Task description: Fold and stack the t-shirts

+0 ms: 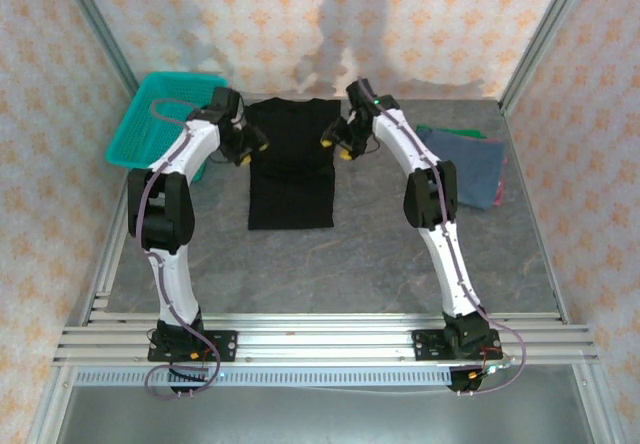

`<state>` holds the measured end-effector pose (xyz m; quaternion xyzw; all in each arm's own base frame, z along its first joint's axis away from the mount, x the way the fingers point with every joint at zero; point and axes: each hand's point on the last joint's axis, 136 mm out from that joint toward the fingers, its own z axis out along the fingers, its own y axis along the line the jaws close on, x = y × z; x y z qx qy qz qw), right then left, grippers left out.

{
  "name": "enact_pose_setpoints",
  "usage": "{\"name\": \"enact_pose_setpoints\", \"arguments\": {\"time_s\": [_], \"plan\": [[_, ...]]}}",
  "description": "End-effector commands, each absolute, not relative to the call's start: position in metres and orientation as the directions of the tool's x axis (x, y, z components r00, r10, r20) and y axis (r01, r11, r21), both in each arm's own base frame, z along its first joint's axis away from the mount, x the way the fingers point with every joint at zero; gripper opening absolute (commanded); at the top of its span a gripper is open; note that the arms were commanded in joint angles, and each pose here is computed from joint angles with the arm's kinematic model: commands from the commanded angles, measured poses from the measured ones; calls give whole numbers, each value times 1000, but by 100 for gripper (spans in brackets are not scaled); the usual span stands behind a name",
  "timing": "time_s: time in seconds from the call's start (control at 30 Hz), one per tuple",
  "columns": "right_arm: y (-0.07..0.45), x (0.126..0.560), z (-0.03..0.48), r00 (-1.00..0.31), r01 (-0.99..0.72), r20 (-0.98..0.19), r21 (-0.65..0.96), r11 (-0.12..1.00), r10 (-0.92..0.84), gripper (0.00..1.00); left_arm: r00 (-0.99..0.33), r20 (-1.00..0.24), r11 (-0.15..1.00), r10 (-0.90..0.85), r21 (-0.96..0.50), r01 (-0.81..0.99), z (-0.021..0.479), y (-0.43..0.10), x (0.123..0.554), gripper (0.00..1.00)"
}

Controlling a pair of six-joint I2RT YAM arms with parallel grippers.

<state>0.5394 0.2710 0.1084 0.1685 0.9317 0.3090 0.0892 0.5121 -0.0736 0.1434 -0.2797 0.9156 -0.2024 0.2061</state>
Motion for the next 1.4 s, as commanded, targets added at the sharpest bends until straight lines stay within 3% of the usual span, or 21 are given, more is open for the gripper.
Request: {"name": "enact_pose_setpoints", "arguments": {"time_s": [0.0,0.1,0.2,0.43,0.6,0.9,1.37], "plan": [[259,570,244,-857,140,-196,801,583,476,63,-635,-451,754,-627,-559,-347,266,-61,522,60],[249,540,275,-868,75,-248,791,607,431,71,-591,-515,767,-621,-556,-322,310,-52,495,66],[237,492,260,-901,93,-217,750,655,376,74,-611,-526,797,-592,-492,-349,303,-42,452,68],[239,378,182,-943,129,-124,722,680,310,80,-733,-383,805,-562,-458,-377,201,-49,338,69],[265,341,130,-959,165,-34,741,651,281,79,-772,-285,775,-568,-502,-385,138,-63,295,69],[293,323,71,-963,232,66,699,677,263,76,-787,-164,724,-595,-534,-436,84,-77,295,67],[304,319,47,-956,277,113,656,702,272,72,-794,-62,721,-605,-465,-513,48,-86,295,66]]}}
